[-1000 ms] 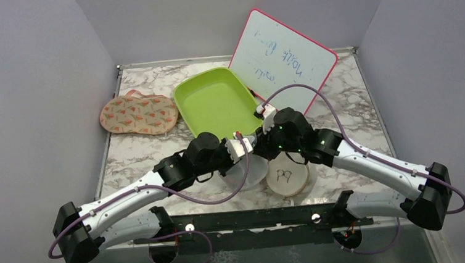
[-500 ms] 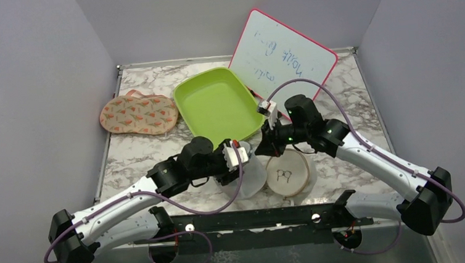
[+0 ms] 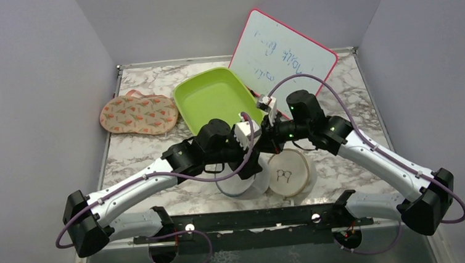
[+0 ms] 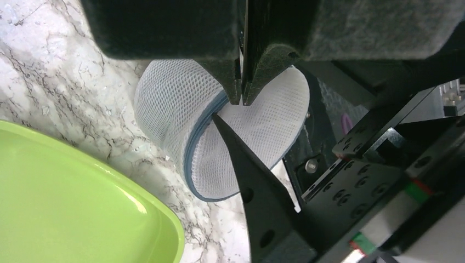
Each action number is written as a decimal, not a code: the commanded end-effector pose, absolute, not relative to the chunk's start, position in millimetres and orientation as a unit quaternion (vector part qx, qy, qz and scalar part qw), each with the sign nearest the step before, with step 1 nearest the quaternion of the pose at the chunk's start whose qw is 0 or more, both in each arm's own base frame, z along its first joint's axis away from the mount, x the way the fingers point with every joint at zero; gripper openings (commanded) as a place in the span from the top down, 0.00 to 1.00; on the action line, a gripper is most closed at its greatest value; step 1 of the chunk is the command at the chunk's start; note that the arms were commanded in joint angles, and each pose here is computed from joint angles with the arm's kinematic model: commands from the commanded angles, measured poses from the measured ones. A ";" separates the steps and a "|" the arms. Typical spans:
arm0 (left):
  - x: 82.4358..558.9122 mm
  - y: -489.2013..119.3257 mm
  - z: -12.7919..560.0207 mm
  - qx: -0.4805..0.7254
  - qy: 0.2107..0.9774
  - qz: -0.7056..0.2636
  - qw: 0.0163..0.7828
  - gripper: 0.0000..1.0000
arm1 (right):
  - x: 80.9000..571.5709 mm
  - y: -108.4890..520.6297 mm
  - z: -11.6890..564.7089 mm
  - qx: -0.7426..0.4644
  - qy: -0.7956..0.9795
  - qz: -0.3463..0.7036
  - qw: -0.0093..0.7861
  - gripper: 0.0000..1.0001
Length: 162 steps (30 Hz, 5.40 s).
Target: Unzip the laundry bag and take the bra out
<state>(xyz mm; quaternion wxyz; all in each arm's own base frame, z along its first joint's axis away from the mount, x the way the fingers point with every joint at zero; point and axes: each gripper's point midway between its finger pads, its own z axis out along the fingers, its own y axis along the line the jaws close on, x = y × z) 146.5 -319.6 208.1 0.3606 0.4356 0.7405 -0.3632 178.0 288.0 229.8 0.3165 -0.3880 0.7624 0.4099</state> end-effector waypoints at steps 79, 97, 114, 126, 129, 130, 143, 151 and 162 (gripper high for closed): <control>118.6 -292.0 203.5 0.391 0.724 -0.398 0.407 1.00 | 125.4 273.6 204.9 -0.326 0.655 0.674 0.099 0.41; 114.2 -297.0 204.1 0.392 0.720 -0.413 0.397 1.00 | 122.4 281.8 210.1 -0.322 0.642 0.693 0.063 0.53; 113.6 -296.9 206.6 0.388 0.721 -0.416 0.396 1.00 | 131.9 294.0 193.3 -0.304 0.674 0.669 0.074 0.77; 111.5 -289.8 199.1 0.403 0.724 -0.401 0.390 1.00 | 157.5 294.3 190.9 -0.296 0.738 0.590 0.140 0.99; 108.2 -284.9 198.5 0.422 0.717 -0.394 0.390 1.00 | 169.4 285.1 189.5 -0.305 0.768 0.532 0.183 0.99; 107.1 -283.4 199.0 0.429 0.714 -0.392 0.391 1.00 | 173.4 281.6 190.1 -0.309 0.775 0.513 0.200 0.99; 110.8 -272.1 200.8 0.492 0.694 -0.341 0.400 1.00 | 220.0 265.9 165.0 -0.336 0.830 0.324 0.304 0.99; 116.7 -267.2 206.8 0.420 0.740 -0.344 0.396 0.71 | 195.5 284.4 221.9 -0.370 0.757 0.420 0.338 0.99; 126.5 -299.5 217.8 0.338 0.798 -0.368 0.337 0.36 | 161.7 293.7 235.7 -0.389 0.716 0.502 0.290 0.99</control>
